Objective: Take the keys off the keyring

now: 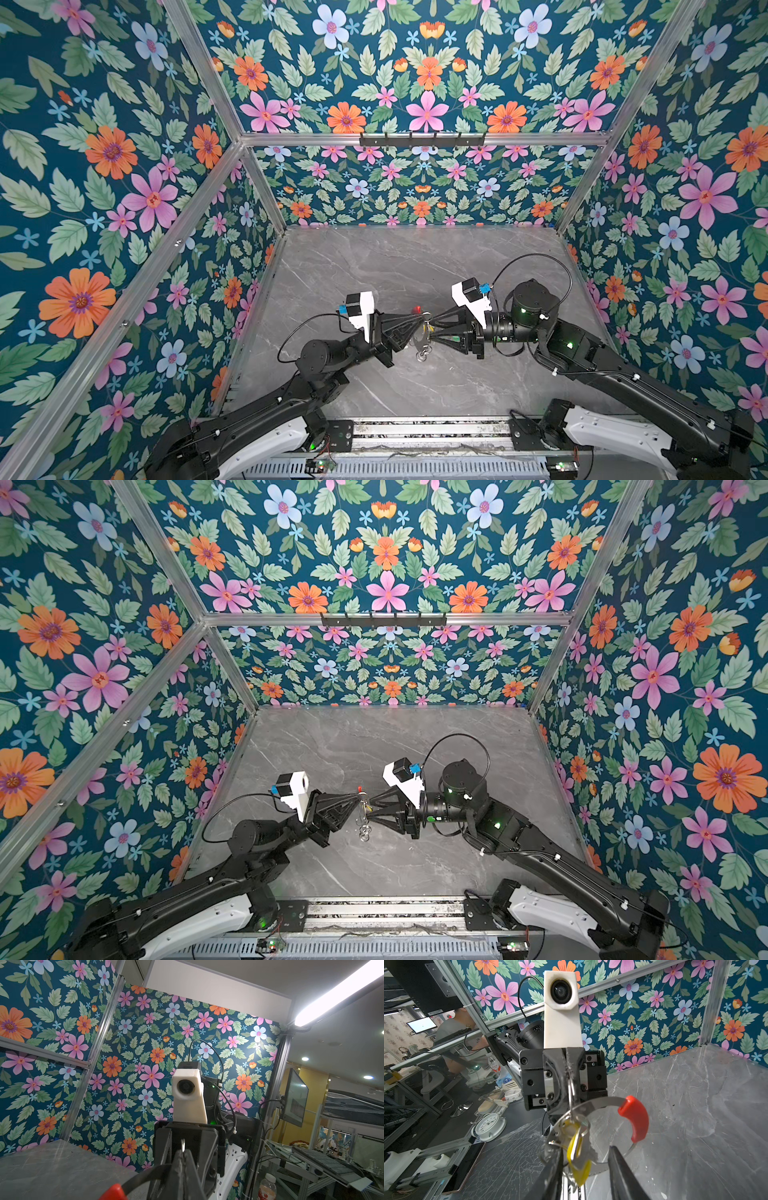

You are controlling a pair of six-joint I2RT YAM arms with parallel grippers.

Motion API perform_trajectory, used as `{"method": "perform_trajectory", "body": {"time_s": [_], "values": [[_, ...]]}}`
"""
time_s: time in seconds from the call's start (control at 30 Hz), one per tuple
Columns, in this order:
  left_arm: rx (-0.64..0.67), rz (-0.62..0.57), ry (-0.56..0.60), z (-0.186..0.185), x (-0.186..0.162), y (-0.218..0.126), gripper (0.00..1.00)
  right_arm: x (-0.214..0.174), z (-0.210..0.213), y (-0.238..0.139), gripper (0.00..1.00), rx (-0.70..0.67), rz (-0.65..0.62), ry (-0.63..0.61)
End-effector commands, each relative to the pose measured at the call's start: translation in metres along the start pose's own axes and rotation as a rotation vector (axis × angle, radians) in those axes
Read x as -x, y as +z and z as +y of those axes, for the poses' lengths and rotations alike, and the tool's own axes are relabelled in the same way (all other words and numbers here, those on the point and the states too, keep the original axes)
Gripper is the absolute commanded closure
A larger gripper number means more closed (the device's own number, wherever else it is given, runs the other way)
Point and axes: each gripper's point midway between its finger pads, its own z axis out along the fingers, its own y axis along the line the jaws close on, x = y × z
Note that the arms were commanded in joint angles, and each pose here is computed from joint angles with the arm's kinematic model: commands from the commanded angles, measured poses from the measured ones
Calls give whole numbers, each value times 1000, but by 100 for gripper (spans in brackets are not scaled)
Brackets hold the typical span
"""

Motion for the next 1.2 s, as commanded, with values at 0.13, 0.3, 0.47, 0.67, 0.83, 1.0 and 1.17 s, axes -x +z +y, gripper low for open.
{"method": "perform_trajectory", "body": {"time_s": [0.13, 0.3, 0.47, 0.67, 0.83, 1.0, 1.17], "values": [[-48, -34, 11, -11, 10, 0, 100, 12, 0, -1, 67, -11, -46, -40], [-48, -27, 7, -10, 8, 1, 100, 14, 2, 1, 73, 6, -47, -36], [-51, -26, 5, -11, 8, 0, 100, 12, 0, 1, 68, -3, -34, -33], [-51, -36, 11, -14, 12, -2, 100, 0, -3, -4, 55, -34, -25, -31], [-56, -36, 12, -15, 13, -1, 100, -6, -2, -6, 56, -34, -24, -25], [-58, -33, 9, -14, 14, 2, 100, -6, -3, -3, 60, -38, -18, -26], [-51, -32, 5, -13, 13, 2, 100, -2, 1, 3, 53, -20, -14, -38]]}}
